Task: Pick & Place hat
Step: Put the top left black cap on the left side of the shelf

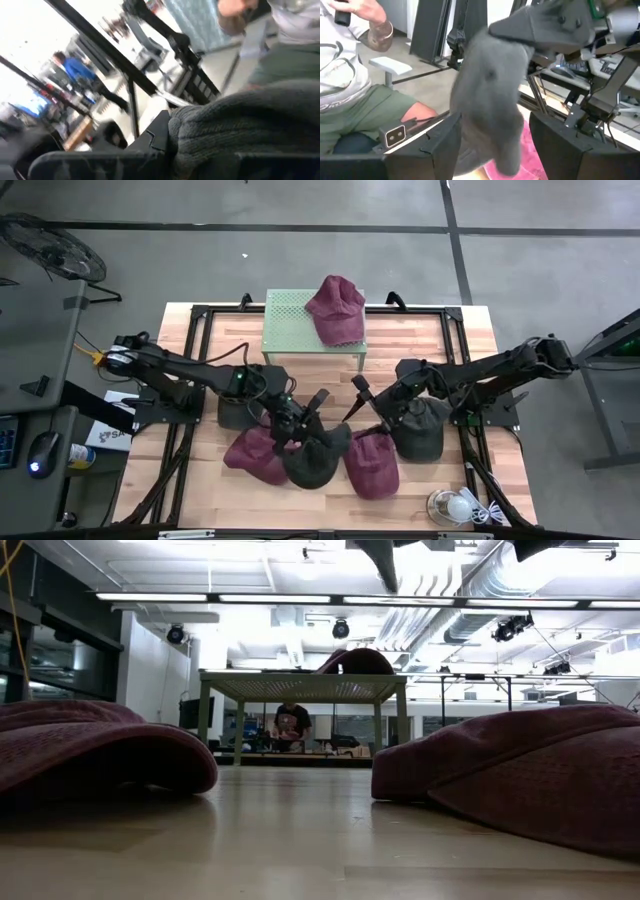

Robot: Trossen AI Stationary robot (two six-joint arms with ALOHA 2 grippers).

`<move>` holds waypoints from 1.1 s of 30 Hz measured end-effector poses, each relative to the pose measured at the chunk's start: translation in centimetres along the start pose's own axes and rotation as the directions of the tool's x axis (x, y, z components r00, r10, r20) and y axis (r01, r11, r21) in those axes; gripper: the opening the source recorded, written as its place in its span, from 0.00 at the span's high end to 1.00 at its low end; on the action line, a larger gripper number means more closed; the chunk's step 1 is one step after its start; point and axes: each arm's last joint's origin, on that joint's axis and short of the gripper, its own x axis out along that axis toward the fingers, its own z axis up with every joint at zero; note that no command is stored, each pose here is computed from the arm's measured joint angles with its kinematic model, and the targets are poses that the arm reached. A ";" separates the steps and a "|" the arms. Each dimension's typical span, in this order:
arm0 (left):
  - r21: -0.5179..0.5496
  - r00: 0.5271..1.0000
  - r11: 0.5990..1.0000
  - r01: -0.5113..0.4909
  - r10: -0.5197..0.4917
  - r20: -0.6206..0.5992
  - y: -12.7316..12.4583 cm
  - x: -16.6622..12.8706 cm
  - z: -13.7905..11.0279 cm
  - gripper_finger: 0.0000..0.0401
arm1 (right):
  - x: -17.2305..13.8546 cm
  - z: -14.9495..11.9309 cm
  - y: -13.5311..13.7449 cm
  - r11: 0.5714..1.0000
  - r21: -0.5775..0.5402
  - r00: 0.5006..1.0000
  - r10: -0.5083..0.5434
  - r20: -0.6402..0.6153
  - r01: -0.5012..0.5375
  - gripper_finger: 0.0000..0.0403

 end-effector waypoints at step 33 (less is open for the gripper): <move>-0.153 0.932 0.954 -0.258 0.205 -0.298 0.4 0.4 -2.3 0.85 | 0.3 -0.4 0.7 0.999 0.036 0.998 -0.021 -0.063 0.024 0.99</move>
